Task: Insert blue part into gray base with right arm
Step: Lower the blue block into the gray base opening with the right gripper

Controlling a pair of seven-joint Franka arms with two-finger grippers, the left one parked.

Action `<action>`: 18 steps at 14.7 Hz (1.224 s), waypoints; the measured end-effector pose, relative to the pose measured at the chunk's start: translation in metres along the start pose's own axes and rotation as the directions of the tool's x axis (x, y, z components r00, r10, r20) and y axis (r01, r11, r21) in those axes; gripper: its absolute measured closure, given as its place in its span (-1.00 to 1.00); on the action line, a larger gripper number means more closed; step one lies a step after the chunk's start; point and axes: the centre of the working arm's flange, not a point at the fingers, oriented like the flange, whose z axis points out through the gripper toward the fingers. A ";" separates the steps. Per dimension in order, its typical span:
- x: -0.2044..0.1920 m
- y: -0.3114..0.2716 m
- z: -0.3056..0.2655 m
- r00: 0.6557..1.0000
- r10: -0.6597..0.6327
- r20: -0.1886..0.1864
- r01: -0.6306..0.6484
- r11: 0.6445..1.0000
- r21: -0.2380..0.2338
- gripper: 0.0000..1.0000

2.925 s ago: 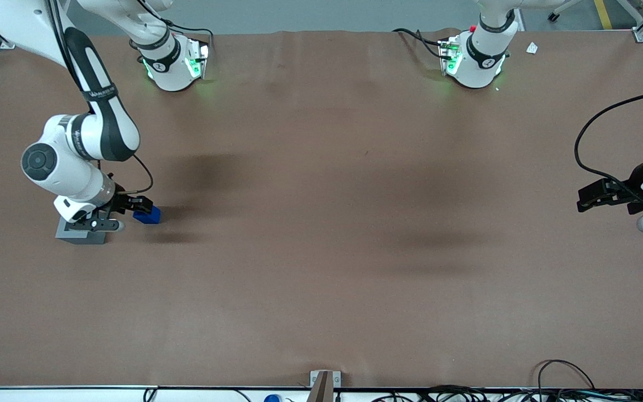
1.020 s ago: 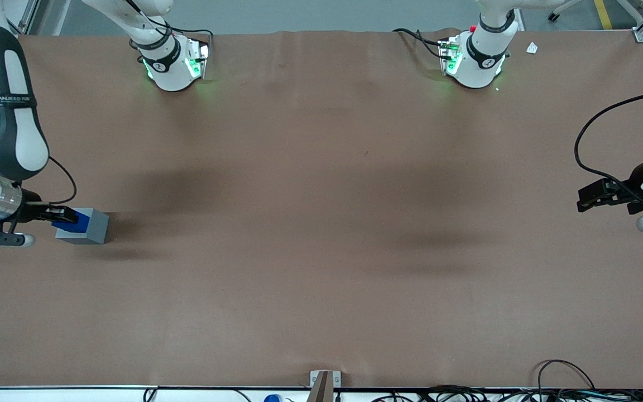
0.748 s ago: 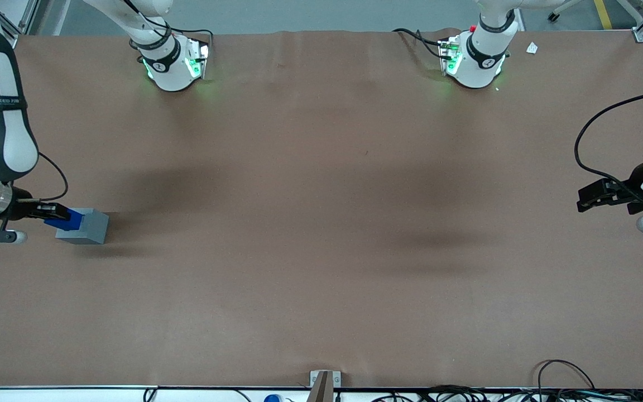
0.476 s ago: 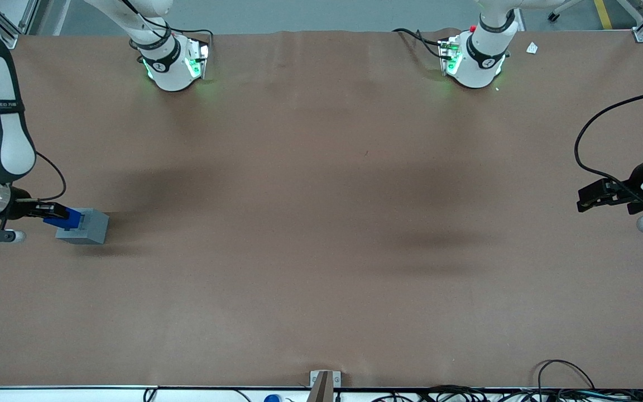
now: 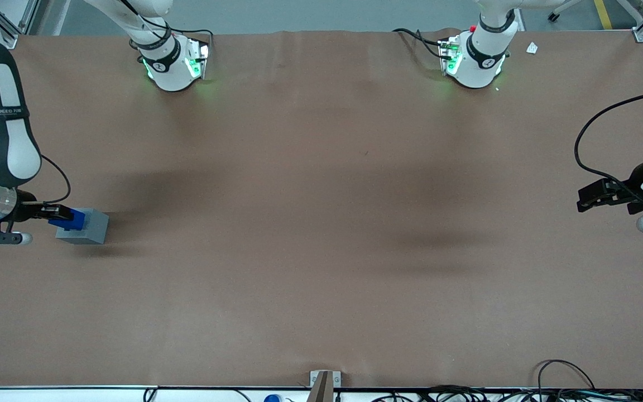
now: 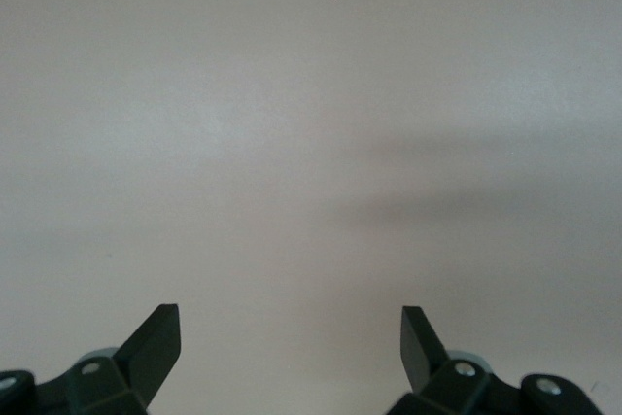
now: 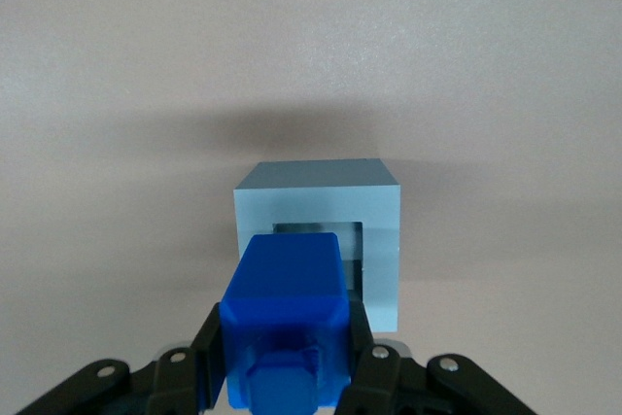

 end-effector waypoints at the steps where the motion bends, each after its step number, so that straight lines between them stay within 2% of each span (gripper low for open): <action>1: 0.000 0.000 0.001 1.000 0.000 0.001 0.000 1.000 0.000 -0.02; 11: -0.002 0.009 0.009 1.000 0.014 0.012 -0.015 1.000 0.004 -0.02; 18: -0.001 0.011 0.010 1.000 0.018 0.007 -0.018 1.000 0.003 -0.02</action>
